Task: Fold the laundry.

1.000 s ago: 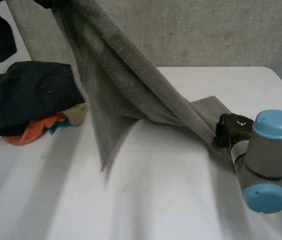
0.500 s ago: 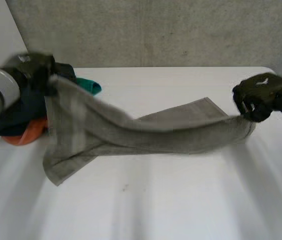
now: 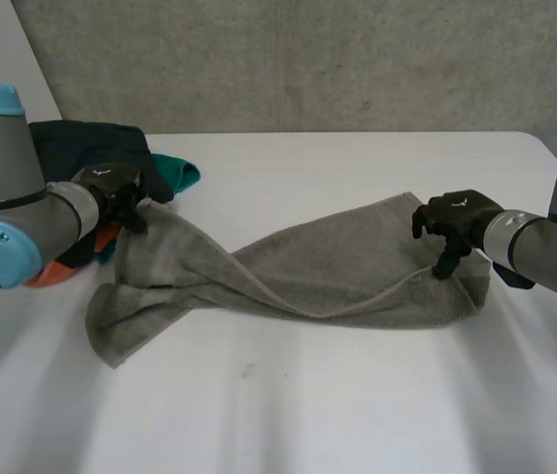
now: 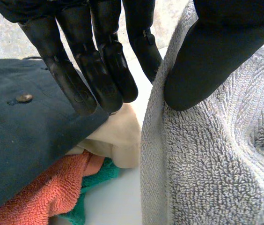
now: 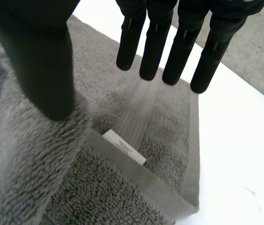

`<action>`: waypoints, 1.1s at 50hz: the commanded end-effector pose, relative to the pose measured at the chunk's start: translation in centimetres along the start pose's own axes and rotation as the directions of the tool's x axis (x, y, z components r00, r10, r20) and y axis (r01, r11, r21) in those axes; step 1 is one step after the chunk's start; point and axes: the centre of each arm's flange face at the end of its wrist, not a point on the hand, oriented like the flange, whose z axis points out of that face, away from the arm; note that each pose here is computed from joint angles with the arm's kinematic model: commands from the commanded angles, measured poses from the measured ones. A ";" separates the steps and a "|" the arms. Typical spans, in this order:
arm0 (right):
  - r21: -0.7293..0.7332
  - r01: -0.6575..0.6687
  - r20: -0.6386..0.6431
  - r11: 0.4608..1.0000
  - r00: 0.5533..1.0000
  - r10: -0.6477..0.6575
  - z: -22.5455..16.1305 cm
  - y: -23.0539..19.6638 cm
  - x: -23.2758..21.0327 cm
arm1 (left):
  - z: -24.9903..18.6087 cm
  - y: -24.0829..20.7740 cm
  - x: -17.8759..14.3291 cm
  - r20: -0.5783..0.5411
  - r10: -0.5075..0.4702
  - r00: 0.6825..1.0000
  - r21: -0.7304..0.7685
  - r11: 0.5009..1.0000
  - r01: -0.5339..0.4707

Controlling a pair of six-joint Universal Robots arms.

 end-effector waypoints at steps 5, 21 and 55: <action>-0.114 0.198 0.075 0.973 0.979 -0.191 -0.6 0.2 -0.7 | -1.4 -0.7 -0.3 -0.011 0.008 1.000 0.020 1.000 -0.007; -0.231 0.245 0.158 0.942 0.964 -0.212 0.3 1.6 -1.3 | 0.1 0.1 0.0 -0.017 0.083 0.996 0.012 0.996 -0.083; 0.565 0.278 -0.494 0.777 0.868 0.049 -2.6 -12.9 8.3 | 0.4 -12.8 -3.3 -0.009 -0.175 0.985 0.692 0.710 0.132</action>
